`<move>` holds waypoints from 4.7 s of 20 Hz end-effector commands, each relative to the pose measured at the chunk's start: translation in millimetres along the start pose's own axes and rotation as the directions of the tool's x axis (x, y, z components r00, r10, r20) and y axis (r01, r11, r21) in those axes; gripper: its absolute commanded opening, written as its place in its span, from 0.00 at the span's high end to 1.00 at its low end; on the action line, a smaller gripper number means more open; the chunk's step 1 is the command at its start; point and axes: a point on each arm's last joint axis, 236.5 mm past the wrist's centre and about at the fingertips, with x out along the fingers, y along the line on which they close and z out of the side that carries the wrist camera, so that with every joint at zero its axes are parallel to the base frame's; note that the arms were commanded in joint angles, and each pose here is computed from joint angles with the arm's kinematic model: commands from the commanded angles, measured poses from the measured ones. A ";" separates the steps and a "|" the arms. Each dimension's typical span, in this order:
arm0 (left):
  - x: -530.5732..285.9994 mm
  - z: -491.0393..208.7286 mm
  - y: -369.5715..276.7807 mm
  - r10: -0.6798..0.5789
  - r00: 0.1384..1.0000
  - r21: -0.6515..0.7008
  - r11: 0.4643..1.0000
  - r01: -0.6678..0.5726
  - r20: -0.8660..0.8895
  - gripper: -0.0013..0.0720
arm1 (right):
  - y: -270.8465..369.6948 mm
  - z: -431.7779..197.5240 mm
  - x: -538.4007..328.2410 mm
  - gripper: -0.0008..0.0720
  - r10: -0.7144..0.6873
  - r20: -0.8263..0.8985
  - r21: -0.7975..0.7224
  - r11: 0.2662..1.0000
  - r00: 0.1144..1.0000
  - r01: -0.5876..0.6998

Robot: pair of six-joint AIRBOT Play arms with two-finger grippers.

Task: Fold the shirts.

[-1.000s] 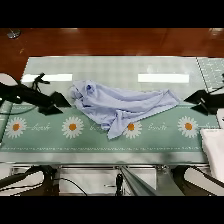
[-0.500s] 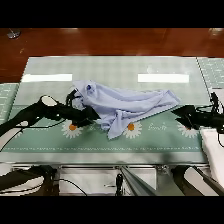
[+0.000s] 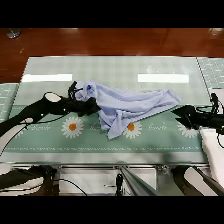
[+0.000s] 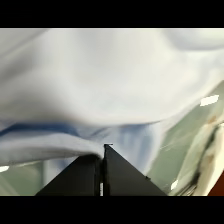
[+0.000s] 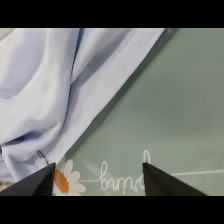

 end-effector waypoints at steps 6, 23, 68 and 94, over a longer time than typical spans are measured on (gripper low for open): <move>-24.6 39.1 -75.0 -0.129 0.991 0.178 0.977 0.119 0.044 0.95 | -34.8 64.6 -24.3 0.12 -0.222 0.116 0.014 0.975 0.968 0.222; -28.8 36.6 -82.8 -0.145 0.989 0.193 0.971 0.138 0.022 0.95 | 2.4 92.9 103.6 0.96 -0.200 -0.158 -0.113 0.977 0.967 0.183; -234.1 209.7 -39.5 0.159 0.764 0.270 0.875 -0.403 0.626 0.95 | 200.6 151.7 -61.3 0.96 0.155 0.347 -0.390 0.921 0.925 -0.008; -178.6 0.5 166.1 0.143 0.980 -0.350 0.933 -0.086 0.141 0.03 | 11.9 32.6 -31.7 0.13 0.013 0.091 -0.033 0.999 0.996 -0.010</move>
